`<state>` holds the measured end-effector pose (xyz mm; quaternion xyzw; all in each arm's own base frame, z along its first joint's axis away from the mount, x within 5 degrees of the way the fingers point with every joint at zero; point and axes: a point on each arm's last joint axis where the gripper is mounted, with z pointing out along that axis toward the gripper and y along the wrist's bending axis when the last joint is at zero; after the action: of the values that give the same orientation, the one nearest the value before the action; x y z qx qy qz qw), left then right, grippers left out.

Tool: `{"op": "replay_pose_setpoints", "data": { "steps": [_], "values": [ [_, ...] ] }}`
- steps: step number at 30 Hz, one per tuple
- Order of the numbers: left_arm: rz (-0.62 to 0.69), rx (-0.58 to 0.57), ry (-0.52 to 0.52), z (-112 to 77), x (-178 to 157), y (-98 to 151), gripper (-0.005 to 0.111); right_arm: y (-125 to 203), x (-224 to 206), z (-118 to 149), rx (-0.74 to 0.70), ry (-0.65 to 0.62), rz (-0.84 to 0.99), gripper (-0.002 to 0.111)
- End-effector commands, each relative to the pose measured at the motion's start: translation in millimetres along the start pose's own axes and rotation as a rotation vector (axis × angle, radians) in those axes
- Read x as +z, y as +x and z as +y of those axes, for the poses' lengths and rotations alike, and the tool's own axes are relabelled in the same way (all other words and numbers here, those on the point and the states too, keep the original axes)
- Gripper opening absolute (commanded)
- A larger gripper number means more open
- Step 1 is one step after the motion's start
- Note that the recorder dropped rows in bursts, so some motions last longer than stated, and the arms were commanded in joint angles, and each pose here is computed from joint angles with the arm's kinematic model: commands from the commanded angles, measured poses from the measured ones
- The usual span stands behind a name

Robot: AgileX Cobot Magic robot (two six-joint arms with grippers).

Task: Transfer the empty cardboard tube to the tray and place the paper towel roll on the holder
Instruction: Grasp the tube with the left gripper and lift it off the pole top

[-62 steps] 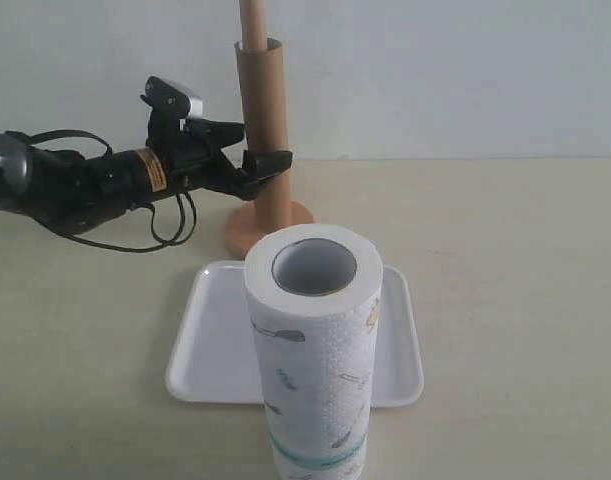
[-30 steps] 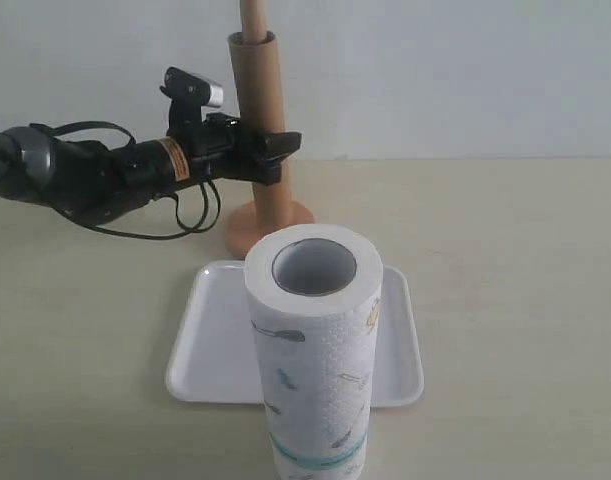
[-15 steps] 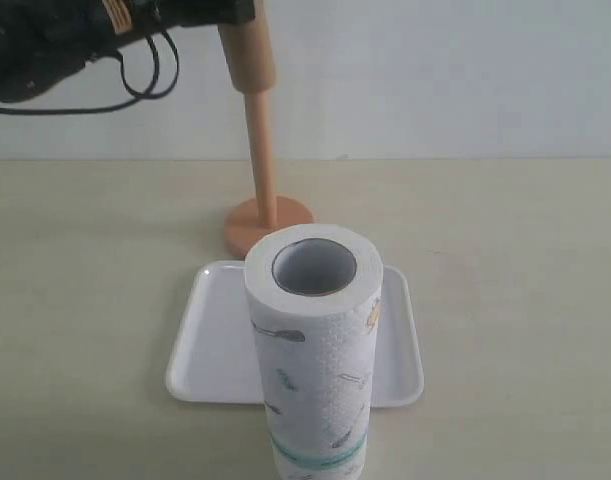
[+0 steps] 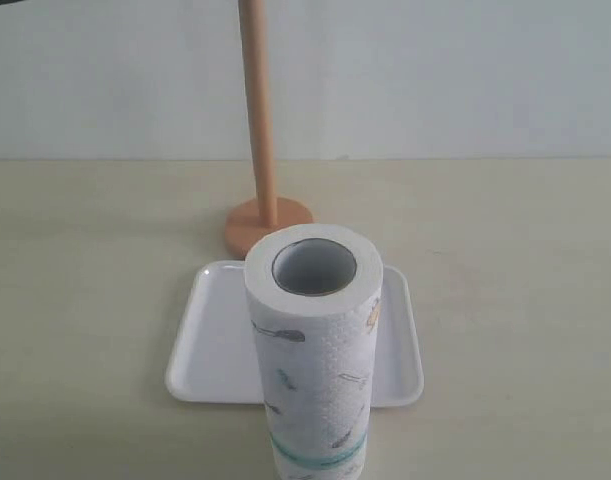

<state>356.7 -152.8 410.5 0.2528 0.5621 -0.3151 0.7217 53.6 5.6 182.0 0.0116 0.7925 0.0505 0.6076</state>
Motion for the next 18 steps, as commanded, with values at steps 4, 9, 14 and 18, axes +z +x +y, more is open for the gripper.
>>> {"op": "replay_pose_setpoints", "data": {
  "steps": [4, 9, 14, 18],
  "values": [
    [0.015, -0.009, 0.061, -20.8, -15.2, -34.1, 0.004, -1.4, -0.3, -0.4, -0.004, 0.006, -0.017, 0.003],
    [-0.004, 0.089, 0.081, -38.9, -35.6, -69.3, 0.004, -1.4, -0.3, -0.4, -0.004, 0.006, -0.017, 0.003],
    [0.07, 0.229, 0.025, -52.5, -61.0, -96.1, 0.004, -1.4, -0.3, -0.4, -0.004, 0.006, -0.017, 0.003],
    [0.121, 0.256, 0.055, -69.8, -85.6, -111.2, 0.004, -1.4, -0.3, -0.4, -0.004, 0.006, -0.017, 0.003]
  ]
}}
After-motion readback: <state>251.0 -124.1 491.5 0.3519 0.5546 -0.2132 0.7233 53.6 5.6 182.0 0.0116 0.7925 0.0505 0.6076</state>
